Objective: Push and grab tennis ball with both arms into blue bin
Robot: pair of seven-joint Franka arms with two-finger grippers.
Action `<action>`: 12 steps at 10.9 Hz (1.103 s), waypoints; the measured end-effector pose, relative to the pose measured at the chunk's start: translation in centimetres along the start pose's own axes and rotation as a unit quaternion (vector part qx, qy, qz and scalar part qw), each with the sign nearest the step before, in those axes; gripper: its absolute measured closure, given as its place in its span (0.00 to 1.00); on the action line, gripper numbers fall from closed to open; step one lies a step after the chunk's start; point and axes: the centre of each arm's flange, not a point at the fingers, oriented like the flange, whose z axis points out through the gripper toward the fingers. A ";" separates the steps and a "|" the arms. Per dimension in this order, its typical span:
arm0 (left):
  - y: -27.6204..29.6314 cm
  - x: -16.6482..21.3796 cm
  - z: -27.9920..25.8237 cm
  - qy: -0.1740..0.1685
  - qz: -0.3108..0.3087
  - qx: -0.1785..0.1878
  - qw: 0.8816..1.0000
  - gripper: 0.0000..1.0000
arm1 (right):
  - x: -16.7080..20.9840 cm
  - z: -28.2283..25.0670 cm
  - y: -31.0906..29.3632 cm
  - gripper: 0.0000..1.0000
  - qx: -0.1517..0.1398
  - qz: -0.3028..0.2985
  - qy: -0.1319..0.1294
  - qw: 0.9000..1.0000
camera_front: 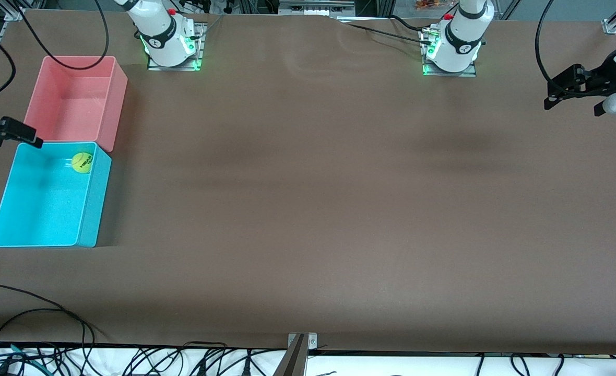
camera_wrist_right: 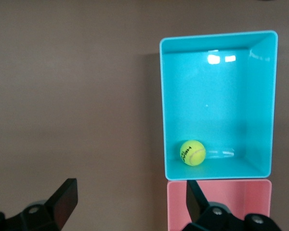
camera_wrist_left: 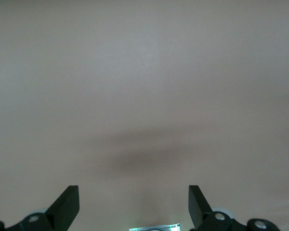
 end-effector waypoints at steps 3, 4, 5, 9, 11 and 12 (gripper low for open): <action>-0.1 0.0 0.0 0.000 -0.001 0.000 1.000 0.00 | -2.1 -2.6 -4.2 0.00 0.001 0.003 0.021 1.000; -0.1 0.1 0.1 -0.002 -0.001 0.000 1.000 0.00 | -2.8 -3.1 -4.9 0.00 0.002 -0.001 0.005 1.000; 0.0 0.3 0.5 -0.005 0.000 -0.001 1.000 0.00 | -3.3 -4.0 -5.1 0.00 0.001 -0.003 -0.011 1.000; -1.4 1.0 1.6 -0.010 -0.012 -0.004 1.000 0.00 | -2.7 -5.5 -6.1 0.00 0.000 -0.011 -0.012 1.000; -1.4 1.1 1.9 -0.009 -0.011 -0.004 1.000 0.00 | -2.3 -4.8 -6.2 0.00 -0.001 -0.009 -0.018 1.000; -1.3 1.1 2.1 -0.002 -0.011 -0.003 1.000 0.00 | -2.3 -4.8 -6.2 0.00 -0.004 -0.009 -0.018 1.000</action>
